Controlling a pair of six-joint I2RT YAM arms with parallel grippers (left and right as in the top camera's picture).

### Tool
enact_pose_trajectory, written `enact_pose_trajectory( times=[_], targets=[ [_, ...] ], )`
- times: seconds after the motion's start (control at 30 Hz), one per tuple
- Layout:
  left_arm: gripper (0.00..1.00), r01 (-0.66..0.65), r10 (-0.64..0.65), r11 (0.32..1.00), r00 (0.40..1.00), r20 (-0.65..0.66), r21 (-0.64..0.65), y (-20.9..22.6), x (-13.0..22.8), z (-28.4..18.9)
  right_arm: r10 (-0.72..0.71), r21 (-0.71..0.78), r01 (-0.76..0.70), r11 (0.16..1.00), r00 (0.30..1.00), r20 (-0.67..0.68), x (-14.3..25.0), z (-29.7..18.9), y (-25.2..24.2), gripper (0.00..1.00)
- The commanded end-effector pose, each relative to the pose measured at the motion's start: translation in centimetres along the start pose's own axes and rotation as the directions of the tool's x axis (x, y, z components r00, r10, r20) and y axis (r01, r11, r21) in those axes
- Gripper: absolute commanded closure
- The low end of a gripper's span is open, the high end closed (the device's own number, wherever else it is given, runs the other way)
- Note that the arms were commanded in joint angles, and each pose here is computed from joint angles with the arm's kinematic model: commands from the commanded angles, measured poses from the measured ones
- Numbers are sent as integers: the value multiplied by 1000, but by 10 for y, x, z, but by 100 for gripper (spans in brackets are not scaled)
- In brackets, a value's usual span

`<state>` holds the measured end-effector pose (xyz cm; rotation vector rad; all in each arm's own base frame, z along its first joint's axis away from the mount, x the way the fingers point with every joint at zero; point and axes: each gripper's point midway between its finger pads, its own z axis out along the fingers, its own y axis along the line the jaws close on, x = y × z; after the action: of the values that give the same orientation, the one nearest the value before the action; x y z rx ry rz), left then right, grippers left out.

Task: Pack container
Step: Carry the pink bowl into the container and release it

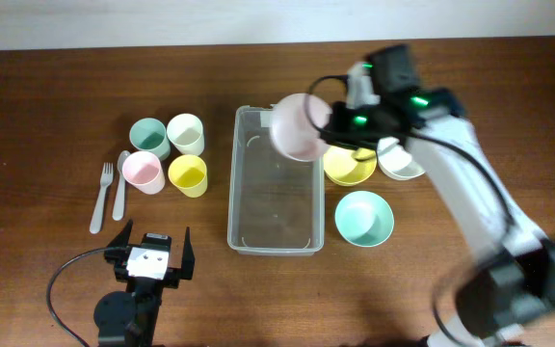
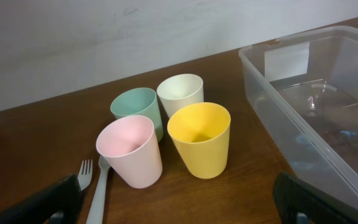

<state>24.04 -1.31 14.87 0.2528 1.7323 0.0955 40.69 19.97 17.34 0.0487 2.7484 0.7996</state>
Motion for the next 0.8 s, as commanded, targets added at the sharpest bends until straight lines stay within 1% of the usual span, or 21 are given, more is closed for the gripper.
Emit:
enact_pose_trajectory(
  times=[0.0, 0.1, 0.2, 0.33, 0.43, 0.47, 0.53, 0.57, 0.63, 0.7, 0.77],
  targets=[
    [0, -9, 9, 1000, 1000, 6, 16, -3, 1, 0, -1, 32, 3, 999, 999, -40, -8, 42, 0, 96],
    [0, -9, 9, 1000, 1000, 6, 16, -3, 1, 0, 22, 69, -19, 997, 999, -47, -13, 72, -13, 96],
    [0, -9, 9, 1000, 1000, 6, 16, -3, 1, 0, 30, 85, -25, 996, 998, -58, -13, 90, -23, 96],
    [0, -9, 9, 1000, 1000, 6, 16, -3, 1, 0, 36, 101, -29, 994, 997, -66, -13, 106, -33, 96],
    [0, -9, 9, 1000, 1000, 6, 16, -3, 1, 0, 26, 91, -21, 996, 999, -47, -18, 108, -31, 96],
    [0, -9, 9, 1000, 1000, 6, 16, -3, 1, 0, 21, 86, -18, 996, 999, -38, -21, 108, -30, 94],
    [0, -9, 9, 1000, 1000, 6, 16, -3, 1, 0, 7, 64, -5, 998, 1000, -30, -24, 108, -26, 75],
    [0, -9, 9, 1000, 1000, 6, 16, -3, 1, 0, -17, 39, 18, 999, 999, -34, -24, 108, -21, 70],
    [0, -9, 9, 1000, 1000, 6, 16, -3, 1, 0, -53, -46, 51, 998, 997, -54, -22, 104, -5, 66],
    [0, -9, 9, 1000, 1000, 6, 16, -3, 1, 0, -61, -91, 56, 994, 997, -54, -23, 97, 7, 65],
    [0, -9, 9, 1000, 1000, 6, 16, -3, 1, 0, -70, -105, 65, 992, 997, -43, -25, 83, 16, 65]
  ],
)
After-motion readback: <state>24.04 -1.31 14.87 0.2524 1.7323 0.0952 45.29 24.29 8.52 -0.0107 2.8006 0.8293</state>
